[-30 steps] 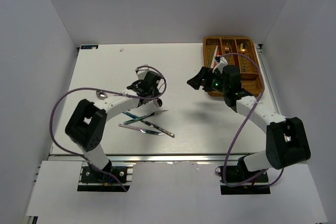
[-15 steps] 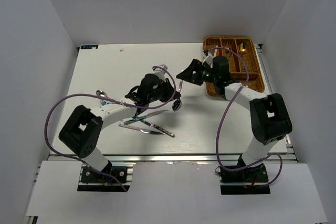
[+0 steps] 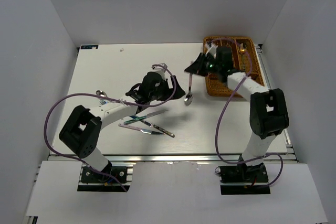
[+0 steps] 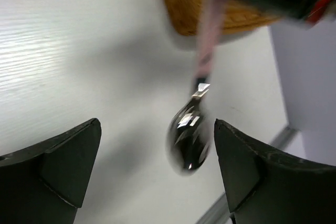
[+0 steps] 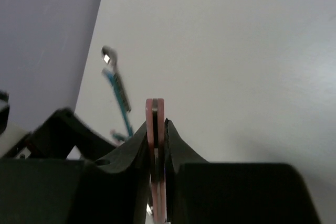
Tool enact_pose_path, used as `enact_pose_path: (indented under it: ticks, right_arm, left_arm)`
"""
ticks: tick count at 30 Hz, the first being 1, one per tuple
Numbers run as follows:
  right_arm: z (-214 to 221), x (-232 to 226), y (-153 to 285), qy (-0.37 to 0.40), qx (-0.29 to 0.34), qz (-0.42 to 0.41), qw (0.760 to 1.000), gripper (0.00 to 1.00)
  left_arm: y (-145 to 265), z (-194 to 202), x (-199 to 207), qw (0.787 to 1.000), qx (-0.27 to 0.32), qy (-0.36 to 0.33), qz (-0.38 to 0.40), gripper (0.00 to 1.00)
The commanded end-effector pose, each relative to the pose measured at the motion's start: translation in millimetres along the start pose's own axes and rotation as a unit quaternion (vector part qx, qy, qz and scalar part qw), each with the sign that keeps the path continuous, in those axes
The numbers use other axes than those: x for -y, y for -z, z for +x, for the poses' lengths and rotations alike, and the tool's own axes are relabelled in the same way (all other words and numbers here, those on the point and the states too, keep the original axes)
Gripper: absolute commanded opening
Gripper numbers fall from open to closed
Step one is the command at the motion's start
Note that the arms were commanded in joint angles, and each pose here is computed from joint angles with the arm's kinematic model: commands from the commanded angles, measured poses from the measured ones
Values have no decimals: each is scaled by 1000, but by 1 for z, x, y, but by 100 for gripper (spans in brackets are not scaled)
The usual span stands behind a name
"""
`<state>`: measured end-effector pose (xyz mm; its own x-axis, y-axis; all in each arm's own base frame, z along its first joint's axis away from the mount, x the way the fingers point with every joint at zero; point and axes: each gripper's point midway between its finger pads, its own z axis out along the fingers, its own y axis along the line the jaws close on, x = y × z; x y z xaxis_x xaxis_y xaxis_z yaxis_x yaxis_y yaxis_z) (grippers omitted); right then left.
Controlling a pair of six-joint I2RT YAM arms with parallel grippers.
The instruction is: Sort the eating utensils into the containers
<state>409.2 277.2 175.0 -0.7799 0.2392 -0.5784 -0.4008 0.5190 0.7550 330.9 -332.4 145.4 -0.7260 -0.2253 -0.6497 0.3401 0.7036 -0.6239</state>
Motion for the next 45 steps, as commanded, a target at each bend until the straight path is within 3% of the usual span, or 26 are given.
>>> enact_pose_path:
  ticks: [1, 3, 5, 7, 8, 9, 13, 15, 18, 23, 29, 30, 32, 33, 34, 36, 42, 45]
  right_arm:
    - [-105, 31, 41, 61, 79, 86, 991, 0]
    - [-148, 85, 66, 99, 100, 182, 973, 0]
    - [-204, 87, 94, 148, 128, 233, 952, 0]
    - [-238, 134, 123, 192, 138, 306, 922, 0]
    - [-268, 134, 147, 210, 166, 333, 904, 0]
    - [-280, 164, 168, 212, 172, 370, 888, 0]
    - [-319, 215, 221, 249, 218, 459, 824, 0]
    - [-330, 235, 233, 254, 241, 460, 816, 0]
    - [-326, 256, 223, 238, 260, 435, 829, 0]
    - [-323, 281, 209, 236, 253, 427, 835, 0]
    - [-314, 292, 199, 239, 239, 421, 842, 0]
    - [-311, 295, 198, 234, 235, 420, 845, 9]
    - [-305, 295, 195, 228, 231, 415, 850, 38]
    - [-305, 292, 194, 210, 241, 408, 855, 69]
    - [-305, 289, 190, 206, 241, 400, 860, 88]
    - [-311, 277, 187, 196, 246, 393, 864, 89]
    - [-330, 223, 197, 181, 274, 413, 850, 89]
    - [-309, 187, 197, 133, 265, 387, 873, 89]
  left_arm:
    - [26, -31, -20, 993, 32, -16, -112, 98]
    - [47, -36, -47, 979, 43, -26, -195, 98]
    - [64, -47, -58, 968, 61, -37, -239, 98]
    - [90, -60, -66, 955, 83, -56, -278, 98]
    - [96, -61, -65, 955, 85, -62, -279, 98]
    - [105, -65, -57, 957, 93, -65, -266, 98]
    - [119, -53, -47, 966, 61, -93, -234, 98]
    - [124, -40, -52, 966, 34, -110, -230, 98]
    - [138, -17, -71, 958, 0, -142, -249, 98]
    - [151, -16, -100, 940, 26, -136, -313, 98]
    - [150, -35, -100, 938, 60, -104, -325, 98]
    - [152, -41, -106, 930, 70, -102, -346, 98]
    - [157, -54, -108, 920, 91, -78, -373, 98]
    - [160, -55, -118, 905, 96, -63, -410, 98]
    - [163, -60, -120, 897, 107, -52, -426, 98]
    - [172, -78, -120, 876, 148, -16, -458, 98]
    - [165, -92, -143, 857, 180, 66, -478, 98]
    - [157, -90, -172, 852, 159, 104, -489, 98]
